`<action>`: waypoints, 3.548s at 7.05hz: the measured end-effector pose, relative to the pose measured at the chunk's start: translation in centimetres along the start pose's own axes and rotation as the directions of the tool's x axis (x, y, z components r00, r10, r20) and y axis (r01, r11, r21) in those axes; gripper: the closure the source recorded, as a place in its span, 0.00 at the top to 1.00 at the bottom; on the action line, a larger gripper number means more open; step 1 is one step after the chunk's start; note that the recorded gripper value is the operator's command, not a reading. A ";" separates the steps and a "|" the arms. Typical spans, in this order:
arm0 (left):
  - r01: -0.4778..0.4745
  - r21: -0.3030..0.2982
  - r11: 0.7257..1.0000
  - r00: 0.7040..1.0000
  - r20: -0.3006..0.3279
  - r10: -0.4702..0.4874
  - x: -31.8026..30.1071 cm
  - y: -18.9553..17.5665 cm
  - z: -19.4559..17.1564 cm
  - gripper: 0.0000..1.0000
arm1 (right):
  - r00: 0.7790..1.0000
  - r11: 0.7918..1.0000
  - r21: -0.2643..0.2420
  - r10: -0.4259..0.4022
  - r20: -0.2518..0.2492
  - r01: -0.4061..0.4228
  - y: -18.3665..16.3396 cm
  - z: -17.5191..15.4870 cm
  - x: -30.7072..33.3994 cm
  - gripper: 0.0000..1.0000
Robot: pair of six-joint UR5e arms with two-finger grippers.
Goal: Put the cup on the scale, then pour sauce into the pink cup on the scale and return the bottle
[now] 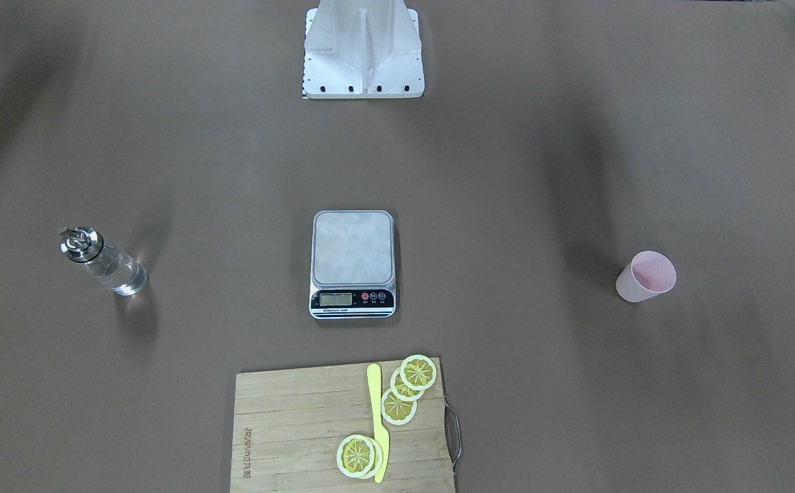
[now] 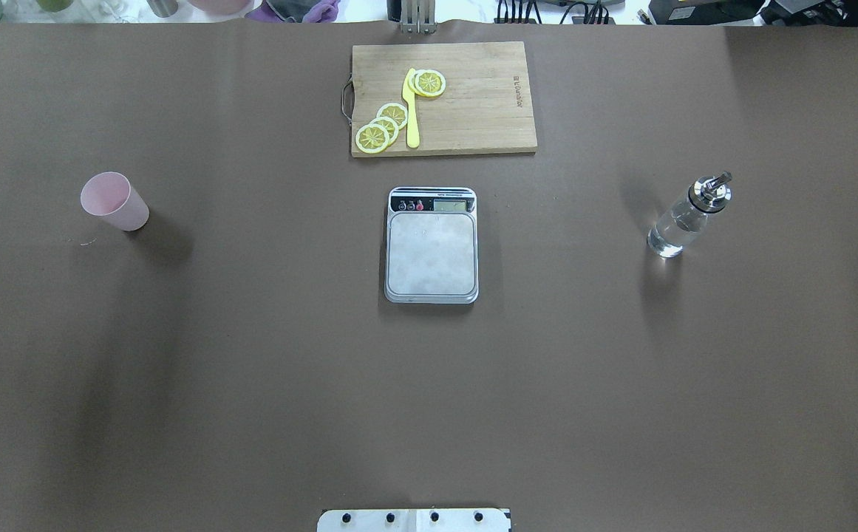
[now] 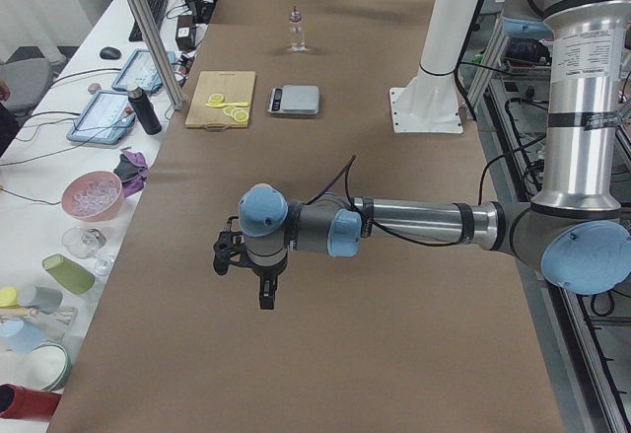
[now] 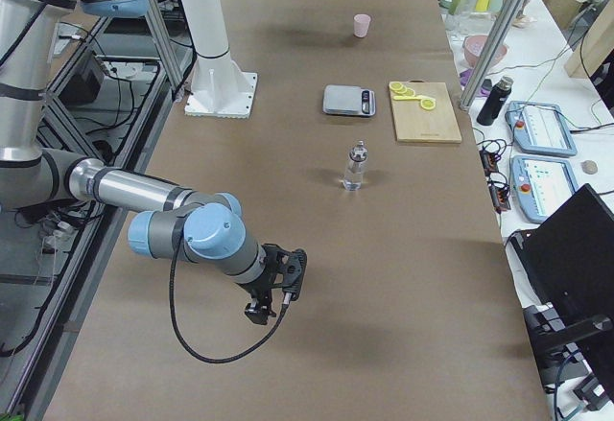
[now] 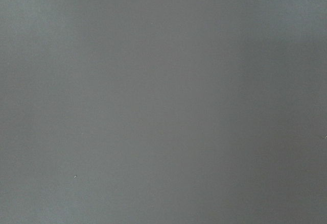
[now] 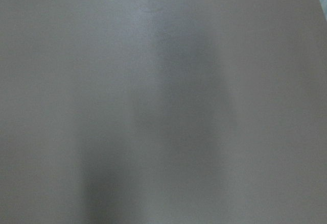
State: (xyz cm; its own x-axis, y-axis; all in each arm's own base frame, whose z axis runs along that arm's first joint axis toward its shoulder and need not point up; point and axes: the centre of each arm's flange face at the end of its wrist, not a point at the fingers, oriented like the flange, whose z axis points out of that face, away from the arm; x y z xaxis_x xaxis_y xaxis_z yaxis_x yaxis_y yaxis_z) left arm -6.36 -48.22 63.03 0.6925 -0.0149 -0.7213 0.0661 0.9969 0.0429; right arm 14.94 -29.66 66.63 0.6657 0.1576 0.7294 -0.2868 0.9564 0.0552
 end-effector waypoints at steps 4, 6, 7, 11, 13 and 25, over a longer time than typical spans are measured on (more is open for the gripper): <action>0.008 -0.007 1.000 1.000 0.000 -0.008 -0.1 -0.1 0.3 0.99 | 1.000 0.994 -0.109 0.008 0.002 -0.008 -0.3 2.1 -1.4 1.00; 0.020 -0.009 1.000 1.000 -0.002 -0.020 0.7 -1.0 0.1 0.99 | 1.000 0.993 -0.117 0.005 0.001 -0.004 -0.3 2.3 -1.5 1.00; 0.043 -0.012 0.999 0.999 -0.005 -0.043 2.9 -2.5 0.3 0.99 | 1.000 0.993 -0.117 0.004 0.001 -0.003 -0.3 2.3 -1.6 1.00; 0.114 -0.039 0.993 0.993 -0.025 -0.115 15.3 -8.1 2.2 0.98 | 1.000 0.994 -0.113 -0.007 0.002 0.007 -0.4 2.2 -1.8 1.00; 0.149 -0.054 0.987 0.988 -0.039 -0.151 21.1 -9.9 3.2 0.98 | 0.992 0.985 -0.113 -0.129 0.019 0.130 0.0 2.3 -1.6 1.00; 0.166 -0.134 0.977 0.985 -0.034 -0.171 27.2 -11.5 11.5 0.90 | 0.619 0.673 0.307 -0.739 0.265 0.673 -0.9 6.4 -3.4 1.00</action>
State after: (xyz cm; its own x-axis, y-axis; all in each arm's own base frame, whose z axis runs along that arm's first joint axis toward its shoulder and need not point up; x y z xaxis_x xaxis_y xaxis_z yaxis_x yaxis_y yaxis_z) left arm 20.02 -61.01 50.84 0.6464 -0.1829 -0.7407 0.0830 0.9819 -0.1701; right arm 8.54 -32.61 68.46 0.4418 -0.6748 0.5912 0.0435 0.6743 0.7371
